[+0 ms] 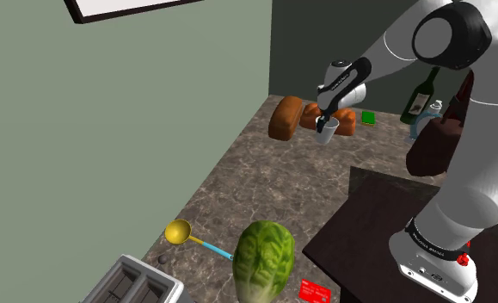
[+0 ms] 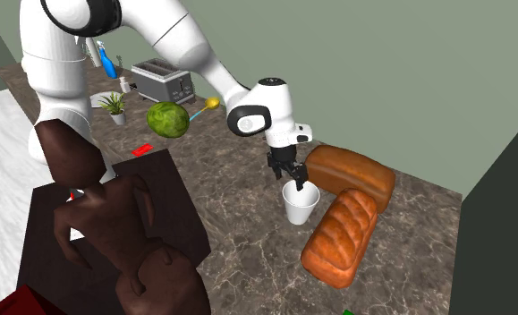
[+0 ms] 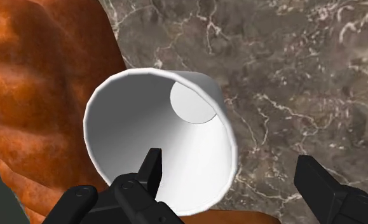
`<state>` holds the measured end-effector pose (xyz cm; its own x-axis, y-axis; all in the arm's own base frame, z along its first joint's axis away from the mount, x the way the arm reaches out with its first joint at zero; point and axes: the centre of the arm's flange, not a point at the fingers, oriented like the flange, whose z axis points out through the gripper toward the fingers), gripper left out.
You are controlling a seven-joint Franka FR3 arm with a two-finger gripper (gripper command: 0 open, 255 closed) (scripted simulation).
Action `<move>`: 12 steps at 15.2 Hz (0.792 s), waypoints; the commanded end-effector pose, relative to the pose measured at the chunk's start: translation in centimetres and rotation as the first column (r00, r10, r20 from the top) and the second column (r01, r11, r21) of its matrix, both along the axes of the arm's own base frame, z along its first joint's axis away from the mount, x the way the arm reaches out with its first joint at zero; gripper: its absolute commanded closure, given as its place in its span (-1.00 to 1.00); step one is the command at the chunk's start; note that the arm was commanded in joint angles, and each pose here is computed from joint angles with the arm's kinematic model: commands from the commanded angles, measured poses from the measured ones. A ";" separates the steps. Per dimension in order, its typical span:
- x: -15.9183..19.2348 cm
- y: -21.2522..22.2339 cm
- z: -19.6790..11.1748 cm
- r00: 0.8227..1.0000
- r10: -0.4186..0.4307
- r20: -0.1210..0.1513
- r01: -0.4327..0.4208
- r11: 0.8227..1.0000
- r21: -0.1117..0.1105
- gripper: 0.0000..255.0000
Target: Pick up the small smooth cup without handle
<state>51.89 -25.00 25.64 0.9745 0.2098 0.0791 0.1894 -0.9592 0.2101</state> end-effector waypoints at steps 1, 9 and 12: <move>0.0 -0.1 -1.1 1.000 0.000 0.000 0.000 1.000 0.000 -1.00; 0.0 -0.1 -2.5 1.000 0.000 0.000 0.000 1.000 0.000 1.00; 0.0 -0.1 -2.5 1.000 0.000 0.000 0.000 1.000 0.000 1.00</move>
<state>51.88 -25.10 23.17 0.9744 0.2100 0.0800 0.1894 -0.9590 0.2107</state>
